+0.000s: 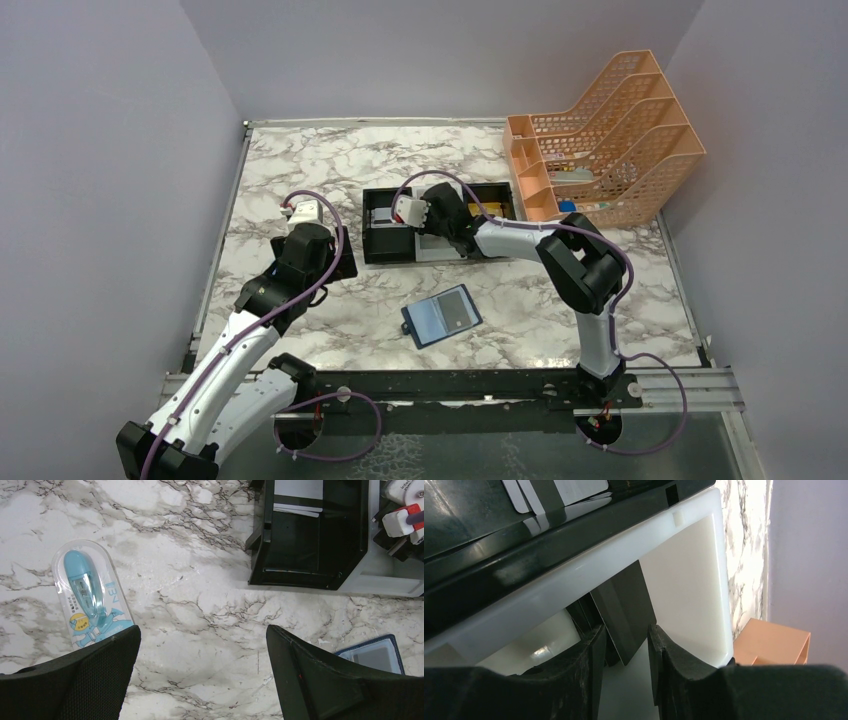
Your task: Take the credit cards out of the card holder
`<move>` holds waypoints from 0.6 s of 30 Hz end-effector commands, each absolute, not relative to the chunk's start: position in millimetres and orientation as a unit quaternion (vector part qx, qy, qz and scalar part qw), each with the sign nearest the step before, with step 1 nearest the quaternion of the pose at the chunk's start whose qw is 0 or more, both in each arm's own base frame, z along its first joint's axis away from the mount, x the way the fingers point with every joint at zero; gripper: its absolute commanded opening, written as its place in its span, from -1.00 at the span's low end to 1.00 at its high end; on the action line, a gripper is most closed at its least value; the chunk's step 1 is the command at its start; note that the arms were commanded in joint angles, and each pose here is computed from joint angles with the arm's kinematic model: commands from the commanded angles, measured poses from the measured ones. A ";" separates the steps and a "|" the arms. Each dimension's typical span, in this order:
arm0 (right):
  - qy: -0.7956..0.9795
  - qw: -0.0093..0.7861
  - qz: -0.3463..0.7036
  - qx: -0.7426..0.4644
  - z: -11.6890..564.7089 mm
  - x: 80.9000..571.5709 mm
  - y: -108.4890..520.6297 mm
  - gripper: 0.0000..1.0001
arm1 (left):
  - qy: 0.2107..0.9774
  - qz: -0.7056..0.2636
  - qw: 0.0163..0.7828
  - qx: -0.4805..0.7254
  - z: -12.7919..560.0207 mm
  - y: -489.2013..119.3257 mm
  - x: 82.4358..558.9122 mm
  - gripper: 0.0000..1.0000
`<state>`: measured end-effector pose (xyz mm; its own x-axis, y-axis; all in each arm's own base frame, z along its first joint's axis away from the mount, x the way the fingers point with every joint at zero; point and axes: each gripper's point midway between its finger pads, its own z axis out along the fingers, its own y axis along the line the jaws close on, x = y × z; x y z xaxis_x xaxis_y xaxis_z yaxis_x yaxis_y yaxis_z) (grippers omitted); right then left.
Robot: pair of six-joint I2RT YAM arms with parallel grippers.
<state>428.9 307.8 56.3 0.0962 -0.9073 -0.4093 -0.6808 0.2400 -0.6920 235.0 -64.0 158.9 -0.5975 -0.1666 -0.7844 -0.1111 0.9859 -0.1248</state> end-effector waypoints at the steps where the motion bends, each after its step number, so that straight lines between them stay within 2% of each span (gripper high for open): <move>1: 0.660 0.467 -0.104 -0.579 85.0 433.4 319.5 -0.25 | 0.891 -0.035 0.446 -0.072 161.8 -65.2 237.4 0.98; 11: 0.657 0.546 -0.044 -0.518 159.8 418.6 323.7 -0.24 | 0.893 -0.035 0.443 -0.072 159.9 -66.0 237.5 0.98; 18: 0.718 0.606 0.078 -0.333 217.2 380.8 301.2 -0.22 | 0.896 -0.058 0.437 -0.059 159.4 -75.5 236.4 0.98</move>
<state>403.2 308.6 188.9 0.0836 -0.6563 -0.7499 -0.5984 0.5687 -0.5644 235.3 -65.8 155.0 -0.6119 -0.1606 -0.7744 -0.1067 0.9870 -0.1204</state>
